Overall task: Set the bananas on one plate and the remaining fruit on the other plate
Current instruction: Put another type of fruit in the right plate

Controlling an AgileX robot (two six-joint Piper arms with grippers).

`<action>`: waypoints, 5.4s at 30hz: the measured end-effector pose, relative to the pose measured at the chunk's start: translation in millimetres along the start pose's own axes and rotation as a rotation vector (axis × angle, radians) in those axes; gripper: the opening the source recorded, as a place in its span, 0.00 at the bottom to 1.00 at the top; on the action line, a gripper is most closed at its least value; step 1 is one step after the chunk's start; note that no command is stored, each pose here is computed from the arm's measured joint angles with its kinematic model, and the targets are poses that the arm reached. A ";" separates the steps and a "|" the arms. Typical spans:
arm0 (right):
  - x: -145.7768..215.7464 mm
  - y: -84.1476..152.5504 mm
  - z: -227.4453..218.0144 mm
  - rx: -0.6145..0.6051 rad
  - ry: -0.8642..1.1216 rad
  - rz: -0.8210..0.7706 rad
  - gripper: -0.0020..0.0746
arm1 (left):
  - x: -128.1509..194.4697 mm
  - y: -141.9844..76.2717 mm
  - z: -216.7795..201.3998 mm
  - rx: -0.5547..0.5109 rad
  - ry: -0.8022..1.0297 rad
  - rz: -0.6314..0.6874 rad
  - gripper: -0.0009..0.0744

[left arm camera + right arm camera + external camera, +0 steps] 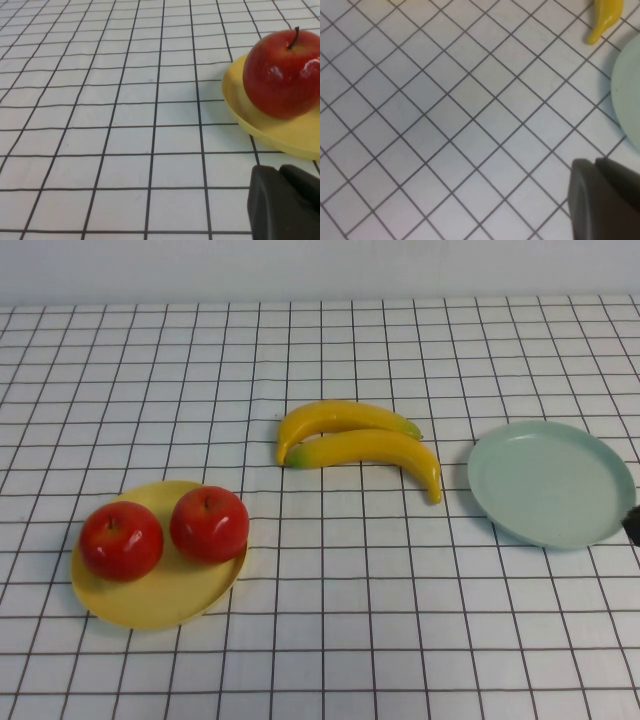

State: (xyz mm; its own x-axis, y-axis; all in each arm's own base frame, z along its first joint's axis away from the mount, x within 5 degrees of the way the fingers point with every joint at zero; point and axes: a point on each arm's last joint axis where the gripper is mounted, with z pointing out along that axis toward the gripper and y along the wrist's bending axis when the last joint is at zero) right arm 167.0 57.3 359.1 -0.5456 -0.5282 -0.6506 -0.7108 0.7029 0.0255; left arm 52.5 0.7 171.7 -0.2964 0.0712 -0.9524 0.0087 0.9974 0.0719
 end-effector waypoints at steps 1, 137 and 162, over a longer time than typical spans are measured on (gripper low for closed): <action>-6.4 -2.3 7.2 -0.013 0.021 -0.030 0.01 | 0.0 0.0 0.0 0.000 0.000 0.000 0.01; -150.0 -102.3 301.6 0.217 0.225 -0.249 0.72 | 0.0 0.0 0.0 0.000 0.000 -0.001 0.01; -135.7 -126.0 352.2 0.217 0.145 -0.184 0.53 | 0.0 0.0 0.0 0.000 0.000 -0.001 0.01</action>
State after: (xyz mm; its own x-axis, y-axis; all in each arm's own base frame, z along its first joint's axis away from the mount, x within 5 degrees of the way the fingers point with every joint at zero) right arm 486.9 208.2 176.8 -0.4856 -0.7072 -0.5139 -0.7005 0.6664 -0.2552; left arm 52.5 0.7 171.7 -0.2964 0.0700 -0.9525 0.0084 0.9975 0.0707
